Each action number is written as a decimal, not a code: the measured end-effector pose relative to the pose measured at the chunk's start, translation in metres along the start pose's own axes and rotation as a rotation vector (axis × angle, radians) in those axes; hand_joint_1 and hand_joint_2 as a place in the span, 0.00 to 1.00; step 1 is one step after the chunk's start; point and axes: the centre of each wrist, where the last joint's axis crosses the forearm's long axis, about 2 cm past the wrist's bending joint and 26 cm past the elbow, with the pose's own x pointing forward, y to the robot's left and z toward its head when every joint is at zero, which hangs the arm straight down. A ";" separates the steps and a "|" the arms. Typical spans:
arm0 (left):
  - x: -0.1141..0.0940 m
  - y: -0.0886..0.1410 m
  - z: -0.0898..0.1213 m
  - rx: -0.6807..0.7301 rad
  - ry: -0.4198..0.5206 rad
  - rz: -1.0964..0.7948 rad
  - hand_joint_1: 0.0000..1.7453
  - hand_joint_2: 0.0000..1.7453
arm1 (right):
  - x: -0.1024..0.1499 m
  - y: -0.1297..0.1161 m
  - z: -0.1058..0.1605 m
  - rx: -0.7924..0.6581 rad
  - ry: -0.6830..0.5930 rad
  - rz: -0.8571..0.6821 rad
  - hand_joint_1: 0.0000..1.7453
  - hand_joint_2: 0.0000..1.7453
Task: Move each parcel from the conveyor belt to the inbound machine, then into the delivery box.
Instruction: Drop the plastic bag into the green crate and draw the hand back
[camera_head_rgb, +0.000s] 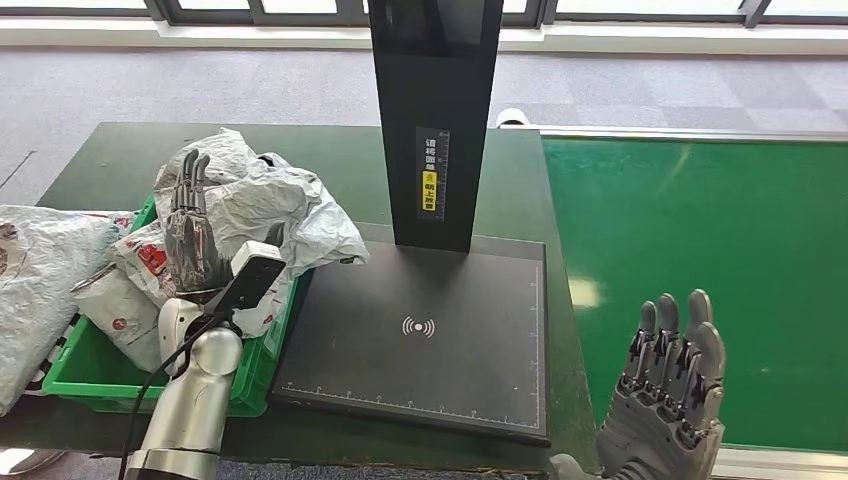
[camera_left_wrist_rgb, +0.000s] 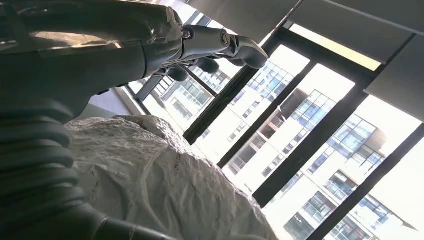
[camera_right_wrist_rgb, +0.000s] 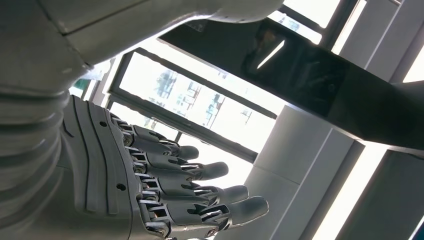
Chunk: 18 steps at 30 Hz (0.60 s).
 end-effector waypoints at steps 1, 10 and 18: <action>0.001 0.002 0.001 0.013 -0.005 0.008 0.00 0.00 | 0.000 0.000 0.000 -0.001 0.000 0.002 0.00 0.00; 0.012 0.019 0.015 0.112 -0.033 0.063 0.00 0.00 | 0.000 0.000 0.000 -0.007 0.001 0.006 0.00 0.00; 0.015 0.025 0.017 0.132 -0.045 0.063 0.00 0.00 | 0.000 0.000 0.000 -0.007 0.001 0.006 0.00 0.00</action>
